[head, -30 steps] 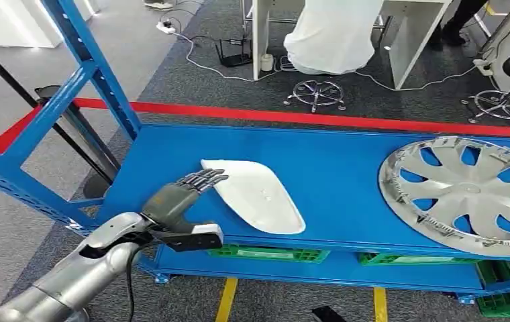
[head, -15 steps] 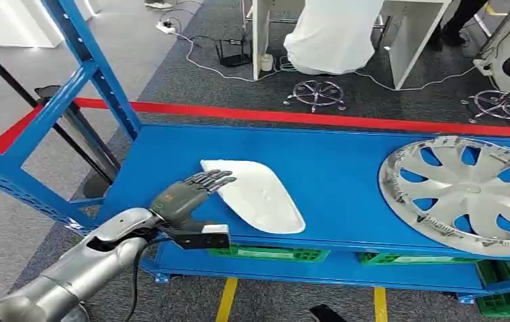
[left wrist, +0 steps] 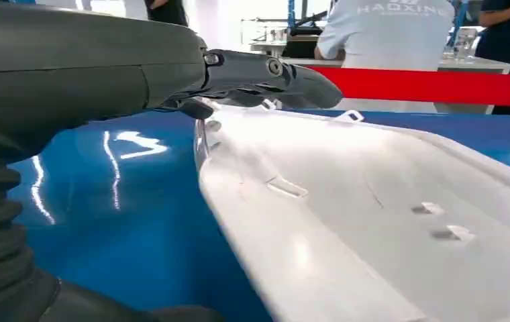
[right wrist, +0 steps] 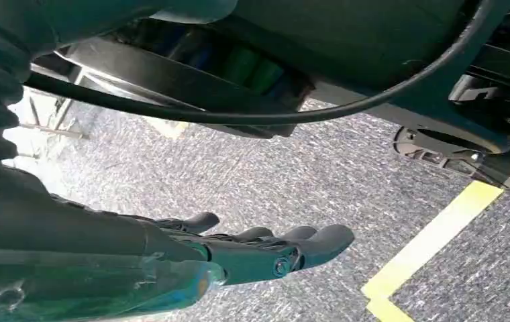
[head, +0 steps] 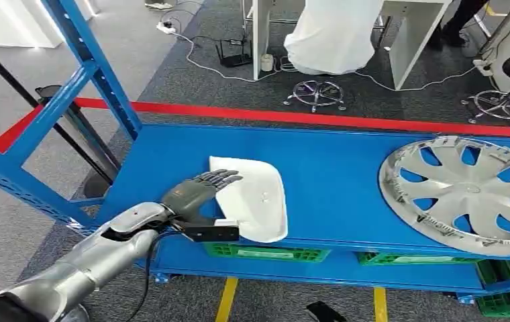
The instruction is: Take the parts from the cabinet and place them on the table.
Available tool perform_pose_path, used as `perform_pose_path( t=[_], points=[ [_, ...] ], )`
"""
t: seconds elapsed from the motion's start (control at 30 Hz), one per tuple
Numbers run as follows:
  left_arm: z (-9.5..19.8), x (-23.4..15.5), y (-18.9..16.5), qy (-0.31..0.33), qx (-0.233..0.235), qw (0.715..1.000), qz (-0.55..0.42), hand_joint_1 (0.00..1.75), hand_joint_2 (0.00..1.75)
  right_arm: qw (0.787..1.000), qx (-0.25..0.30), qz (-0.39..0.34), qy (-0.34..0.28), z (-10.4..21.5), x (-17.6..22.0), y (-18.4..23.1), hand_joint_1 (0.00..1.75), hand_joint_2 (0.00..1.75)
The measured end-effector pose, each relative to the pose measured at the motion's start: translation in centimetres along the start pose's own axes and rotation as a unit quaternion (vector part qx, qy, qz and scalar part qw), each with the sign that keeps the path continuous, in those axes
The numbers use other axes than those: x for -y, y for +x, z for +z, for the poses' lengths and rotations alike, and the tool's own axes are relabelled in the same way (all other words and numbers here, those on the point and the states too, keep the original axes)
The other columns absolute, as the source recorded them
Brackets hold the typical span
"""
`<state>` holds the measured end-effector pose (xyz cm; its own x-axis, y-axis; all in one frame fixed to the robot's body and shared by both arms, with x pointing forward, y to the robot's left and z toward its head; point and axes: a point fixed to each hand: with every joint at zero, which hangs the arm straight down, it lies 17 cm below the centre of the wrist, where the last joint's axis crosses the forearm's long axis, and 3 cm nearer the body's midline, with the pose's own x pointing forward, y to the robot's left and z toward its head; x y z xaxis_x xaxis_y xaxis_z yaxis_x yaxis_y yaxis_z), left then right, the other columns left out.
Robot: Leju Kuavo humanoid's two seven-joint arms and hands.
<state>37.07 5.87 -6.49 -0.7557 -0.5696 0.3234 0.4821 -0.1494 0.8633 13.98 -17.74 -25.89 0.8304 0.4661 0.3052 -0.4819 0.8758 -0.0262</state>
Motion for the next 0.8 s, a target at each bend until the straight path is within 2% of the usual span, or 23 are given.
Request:
perform_pose_path(
  t=[0.4,0.43,0.47,0.5,0.53,0.6,0.8],
  points=[
    [-0.89,-0.56,-0.58,0.013,-0.014,1.0,-0.021,0.0,1.75,1.0,-0.001,0.005,0.0,0.0,0.02,0.04,0.0,1.75],
    [-0.92,-0.6,-0.65,0.014,-0.016,1.0,-0.023,0.16,1.75,1.0,-0.001,0.005,0.0,0.0,0.02,0.03,0.0,1.75],
    [-0.94,-0.63,-0.72,0.015,-0.017,0.999,-0.026,0.49,1.75,1.0,-0.001,0.005,0.0,0.0,0.02,0.04,0.0,1.75],
    [-0.98,-0.63,-0.75,0.015,-0.018,0.999,-0.03,1.45,1.75,1.0,-0.001,0.005,0.001,0.0,0.01,0.04,0.0,1.75],
    [-1.0,-0.6,-0.78,0.015,-0.018,0.999,-0.033,1.45,1.75,1.0,-0.001,0.005,0.001,0.0,0.01,0.03,0.0,1.75],
    [-1.04,-0.61,-0.86,0.018,-0.021,0.999,-0.039,1.75,1.75,1.0,-0.002,0.005,0.001,0.0,0.01,0.01,0.0,1.75],
    [-1.14,-0.56,-0.91,0.021,-0.025,0.998,-0.047,1.75,1.75,1.0,-0.002,0.008,0.0,0.0,0.0,-0.02,0.0,1.75]
  ],
)
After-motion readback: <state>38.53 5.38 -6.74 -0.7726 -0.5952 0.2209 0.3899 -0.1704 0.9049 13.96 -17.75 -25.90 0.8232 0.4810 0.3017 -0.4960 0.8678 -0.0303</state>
